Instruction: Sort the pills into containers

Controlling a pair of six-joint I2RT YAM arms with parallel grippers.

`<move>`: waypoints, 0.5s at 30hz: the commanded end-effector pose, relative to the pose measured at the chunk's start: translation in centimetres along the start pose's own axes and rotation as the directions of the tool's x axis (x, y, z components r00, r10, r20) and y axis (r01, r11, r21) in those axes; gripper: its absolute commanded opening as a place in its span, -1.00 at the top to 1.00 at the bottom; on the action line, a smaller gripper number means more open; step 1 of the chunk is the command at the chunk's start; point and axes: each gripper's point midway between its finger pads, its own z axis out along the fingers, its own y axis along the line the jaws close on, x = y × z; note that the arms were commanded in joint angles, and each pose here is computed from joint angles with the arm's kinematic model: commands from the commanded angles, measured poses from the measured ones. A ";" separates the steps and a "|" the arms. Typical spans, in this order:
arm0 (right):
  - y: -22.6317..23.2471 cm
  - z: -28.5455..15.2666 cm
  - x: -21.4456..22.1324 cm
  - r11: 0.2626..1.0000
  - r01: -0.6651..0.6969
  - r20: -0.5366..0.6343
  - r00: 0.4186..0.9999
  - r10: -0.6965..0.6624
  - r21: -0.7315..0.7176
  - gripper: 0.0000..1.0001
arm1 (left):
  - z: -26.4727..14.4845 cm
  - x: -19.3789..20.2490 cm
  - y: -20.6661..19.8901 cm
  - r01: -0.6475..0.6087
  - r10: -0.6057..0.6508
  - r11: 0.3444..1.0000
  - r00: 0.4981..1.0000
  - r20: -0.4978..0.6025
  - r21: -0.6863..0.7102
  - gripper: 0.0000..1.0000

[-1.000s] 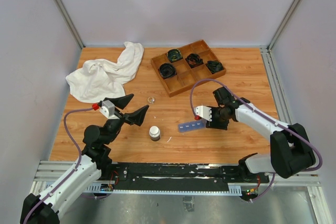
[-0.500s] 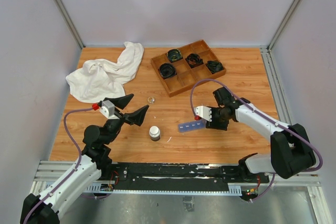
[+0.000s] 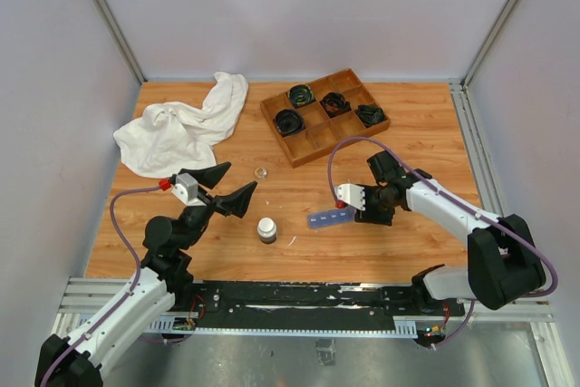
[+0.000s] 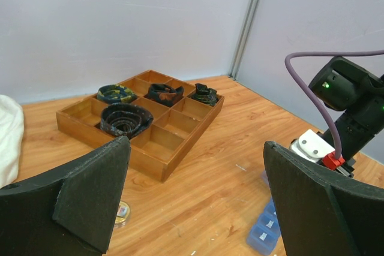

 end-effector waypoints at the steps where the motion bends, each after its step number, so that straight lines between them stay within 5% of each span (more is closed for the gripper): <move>1: -0.7 -0.5 -0.3 1.000 0.009 0.001 1.000 -0.009 0.021 0.98 | 0.0 -0.5 -0.1 -0.018 0.018 1.000 1.000 0.026 0.010 -0.99; 15: -0.3 -0.3 -0.4 1.000 -0.004 0.016 1.000 0.004 0.015 0.97 | -0.1 -0.5 -0.1 -0.018 0.018 1.000 0.999 0.028 0.010 -0.99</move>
